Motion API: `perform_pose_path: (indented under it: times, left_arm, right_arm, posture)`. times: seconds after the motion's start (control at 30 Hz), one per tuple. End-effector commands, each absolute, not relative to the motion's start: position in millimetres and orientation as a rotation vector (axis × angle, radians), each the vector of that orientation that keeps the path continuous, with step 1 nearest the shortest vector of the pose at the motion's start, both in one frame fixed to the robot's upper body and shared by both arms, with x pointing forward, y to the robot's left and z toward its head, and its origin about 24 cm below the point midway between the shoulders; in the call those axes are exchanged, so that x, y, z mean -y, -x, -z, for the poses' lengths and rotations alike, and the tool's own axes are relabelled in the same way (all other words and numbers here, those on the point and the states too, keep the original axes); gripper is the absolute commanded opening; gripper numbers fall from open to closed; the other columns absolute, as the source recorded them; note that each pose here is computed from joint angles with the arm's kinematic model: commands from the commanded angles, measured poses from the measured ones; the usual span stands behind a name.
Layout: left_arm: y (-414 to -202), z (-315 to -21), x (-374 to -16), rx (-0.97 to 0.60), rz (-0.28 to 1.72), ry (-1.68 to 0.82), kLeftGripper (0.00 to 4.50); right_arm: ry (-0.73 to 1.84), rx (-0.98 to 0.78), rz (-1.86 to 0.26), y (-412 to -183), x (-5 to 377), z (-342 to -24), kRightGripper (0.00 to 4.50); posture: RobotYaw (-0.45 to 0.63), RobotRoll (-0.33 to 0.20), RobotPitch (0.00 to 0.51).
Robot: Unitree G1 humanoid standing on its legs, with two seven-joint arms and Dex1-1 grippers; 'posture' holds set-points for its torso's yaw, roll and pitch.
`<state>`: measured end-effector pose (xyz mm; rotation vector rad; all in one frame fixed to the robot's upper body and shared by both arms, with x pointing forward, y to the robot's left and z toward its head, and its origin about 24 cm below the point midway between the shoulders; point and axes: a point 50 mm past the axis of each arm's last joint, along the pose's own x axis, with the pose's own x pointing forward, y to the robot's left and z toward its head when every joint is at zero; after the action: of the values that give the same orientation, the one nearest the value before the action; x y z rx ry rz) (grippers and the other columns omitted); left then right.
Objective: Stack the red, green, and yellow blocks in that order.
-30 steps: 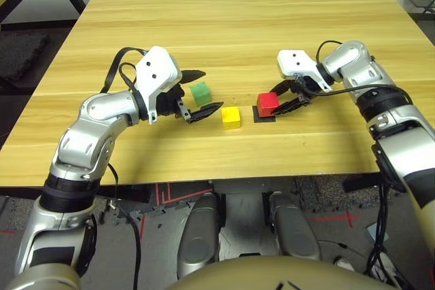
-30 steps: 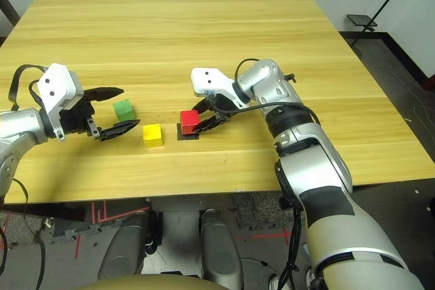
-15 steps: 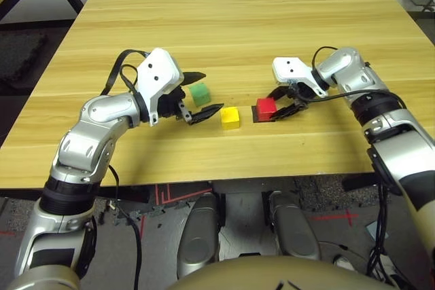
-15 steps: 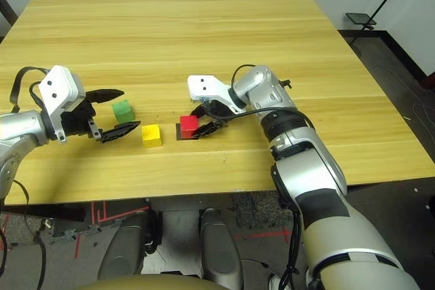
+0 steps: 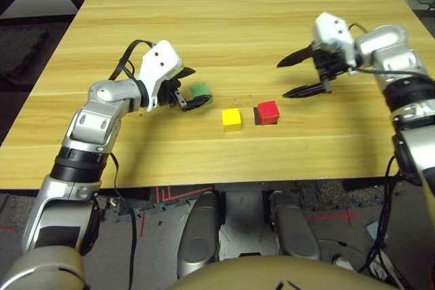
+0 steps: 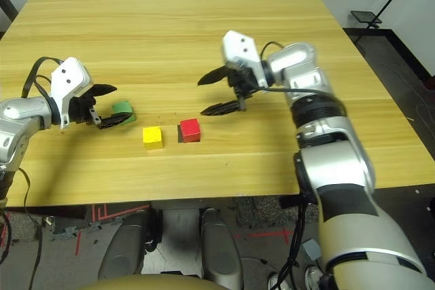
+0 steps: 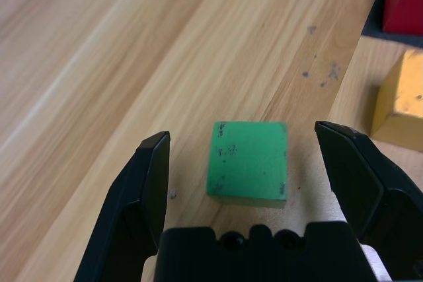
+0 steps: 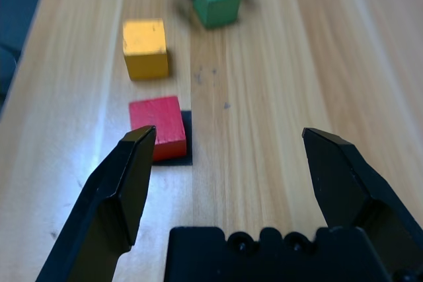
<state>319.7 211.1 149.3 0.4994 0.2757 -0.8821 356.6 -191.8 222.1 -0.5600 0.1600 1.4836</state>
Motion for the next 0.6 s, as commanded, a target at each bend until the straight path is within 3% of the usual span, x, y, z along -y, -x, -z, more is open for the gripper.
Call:
perform_pose_path:
  times: [0.03,0.3,0.43,0.57,0.6]
  left_arm:
    - [-322.3,-140.4,-210.7,-0.303,0.917,-0.530,4.50]
    - [-325.1,-127.0,-211.8,-0.357,0.956,-0.551,4.50]
    - [-327.9,-127.2,-216.4,-0.366,0.929,-0.541,3.57]
    - [-331.8,-133.5,-212.7,-0.341,0.913,-0.500,2.20]
    - [-332.8,-137.4,-210.9,-0.333,0.906,-0.481,2.08]
  right_arm:
    - [0.535,-0.144,-1.515,-352.6,189.1,-223.6,4.48]
    - [0.501,-0.118,-1.515,-350.6,185.7,-226.8,4.48]
    - [0.489,-0.118,-1.511,-349.9,184.4,-225.5,4.50]
    - [0.476,-0.119,-1.498,-350.5,184.1,-224.3,4.50]
    - [0.474,-0.120,-1.492,-350.9,184.3,-224.2,4.50]
  posture:
    - [0.29,-0.109,0.126]
    - [0.26,-0.097,0.124]
    - [0.27,-0.095,0.122]
    - [0.27,-0.091,0.118]
    - [0.28,-0.089,0.118]
